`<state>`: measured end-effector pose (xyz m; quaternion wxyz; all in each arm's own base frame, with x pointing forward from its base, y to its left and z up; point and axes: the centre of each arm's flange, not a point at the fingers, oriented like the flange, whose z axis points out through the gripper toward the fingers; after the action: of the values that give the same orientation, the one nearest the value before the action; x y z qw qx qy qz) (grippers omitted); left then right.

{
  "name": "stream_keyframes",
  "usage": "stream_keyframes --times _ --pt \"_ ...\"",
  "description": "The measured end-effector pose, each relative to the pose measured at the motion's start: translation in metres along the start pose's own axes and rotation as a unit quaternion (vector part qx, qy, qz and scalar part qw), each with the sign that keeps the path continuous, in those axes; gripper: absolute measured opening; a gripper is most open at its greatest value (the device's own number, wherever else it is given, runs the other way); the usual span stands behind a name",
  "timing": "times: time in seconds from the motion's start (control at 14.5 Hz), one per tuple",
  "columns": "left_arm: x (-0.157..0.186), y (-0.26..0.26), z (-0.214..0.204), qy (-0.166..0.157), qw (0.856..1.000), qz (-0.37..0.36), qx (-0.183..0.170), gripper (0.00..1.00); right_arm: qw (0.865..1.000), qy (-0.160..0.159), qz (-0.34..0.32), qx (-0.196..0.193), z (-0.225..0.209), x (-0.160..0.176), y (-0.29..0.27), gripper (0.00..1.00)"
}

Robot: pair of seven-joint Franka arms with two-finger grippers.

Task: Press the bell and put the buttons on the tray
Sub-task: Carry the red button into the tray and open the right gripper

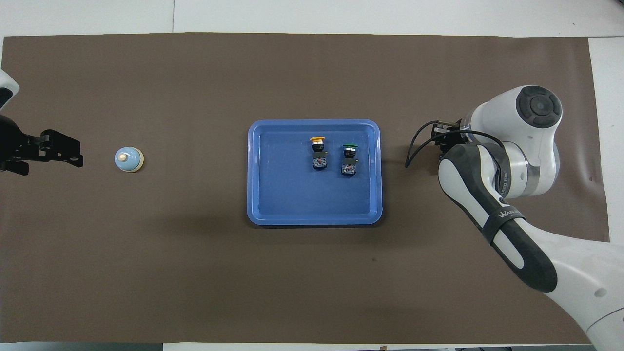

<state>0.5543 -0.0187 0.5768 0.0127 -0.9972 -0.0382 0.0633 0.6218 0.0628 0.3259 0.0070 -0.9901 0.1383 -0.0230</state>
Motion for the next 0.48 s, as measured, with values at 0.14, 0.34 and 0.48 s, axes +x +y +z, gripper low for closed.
stream_keyframes --times 0.14,0.34,0.48 --pt "0.000 0.000 0.000 0.000 1.000 0.000 0.000 1.00 1.000 -0.013 -0.005 0.007 -0.036 0.004 -0.026 0.41" --pt "0.000 0.000 0.000 0.000 1.000 0.000 0.000 1.00 1.000 -0.001 -0.002 0.022 -0.080 -0.014 -0.099 0.41" --pt "0.000 0.000 0.000 0.000 1.000 0.000 0.000 1.00 1.000 -0.006 -0.007 0.022 -0.075 -0.043 -0.148 0.41"
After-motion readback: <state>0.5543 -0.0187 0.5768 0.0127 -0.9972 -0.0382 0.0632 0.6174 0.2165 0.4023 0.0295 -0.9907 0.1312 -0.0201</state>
